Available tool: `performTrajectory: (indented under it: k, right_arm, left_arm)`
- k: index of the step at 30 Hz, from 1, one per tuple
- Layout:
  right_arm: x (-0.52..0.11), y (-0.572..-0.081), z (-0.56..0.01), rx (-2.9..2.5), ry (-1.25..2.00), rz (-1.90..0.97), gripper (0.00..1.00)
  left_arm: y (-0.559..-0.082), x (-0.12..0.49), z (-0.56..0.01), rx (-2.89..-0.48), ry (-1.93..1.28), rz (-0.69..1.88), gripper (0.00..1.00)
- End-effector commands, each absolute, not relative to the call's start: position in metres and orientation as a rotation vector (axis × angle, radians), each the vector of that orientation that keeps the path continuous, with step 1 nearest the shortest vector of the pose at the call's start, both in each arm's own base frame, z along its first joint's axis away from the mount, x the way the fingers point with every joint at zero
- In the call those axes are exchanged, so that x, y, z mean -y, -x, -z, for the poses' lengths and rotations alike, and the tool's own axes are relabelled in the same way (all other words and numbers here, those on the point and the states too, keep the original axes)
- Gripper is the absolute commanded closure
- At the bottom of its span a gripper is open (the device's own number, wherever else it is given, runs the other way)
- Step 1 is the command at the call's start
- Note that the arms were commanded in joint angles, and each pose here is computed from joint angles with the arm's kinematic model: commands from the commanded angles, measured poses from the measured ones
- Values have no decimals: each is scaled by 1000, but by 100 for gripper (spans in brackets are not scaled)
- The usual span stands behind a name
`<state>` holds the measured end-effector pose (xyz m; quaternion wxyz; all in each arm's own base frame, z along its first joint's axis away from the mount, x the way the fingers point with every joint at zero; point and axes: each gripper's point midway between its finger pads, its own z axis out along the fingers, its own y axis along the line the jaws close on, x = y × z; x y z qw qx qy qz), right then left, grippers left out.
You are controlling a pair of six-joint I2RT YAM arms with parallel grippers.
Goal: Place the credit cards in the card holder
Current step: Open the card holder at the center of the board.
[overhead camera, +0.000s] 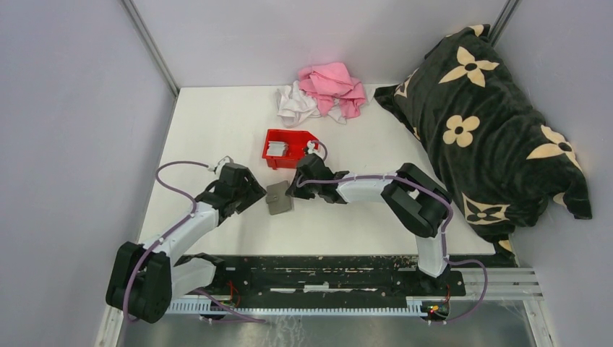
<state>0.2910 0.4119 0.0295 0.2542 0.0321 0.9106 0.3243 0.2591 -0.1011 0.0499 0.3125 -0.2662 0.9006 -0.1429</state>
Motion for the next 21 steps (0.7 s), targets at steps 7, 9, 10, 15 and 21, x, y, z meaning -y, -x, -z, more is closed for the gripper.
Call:
performTrajectory:
  k: [7, 9, 10, 15, 21]
  right_arm:
    - [-393, -276, -31, -2505, 38, -771, 99]
    - [-394, -276, -35, -2492, 51, -762, 99]
    - [-394, -276, -37, -2487, 57, -760, 99]
    - [-394, -275, -41, -2477, 63, -764, 99]
    - [-392, -272, -42, -2476, 69, -770, 99]
  left_arm:
    - [-277, 143, -66, -2420, 486, 434, 29]
    - [-276, 152, -63, -2450, 438, 427, 29]
    - [-275, 156, -64, -2460, 413, 422, 29]
    - [-273, 170, -62, -2510, 318, 357, 29]
    - [-268, 169, -51, -2569, 279, 257, 29]
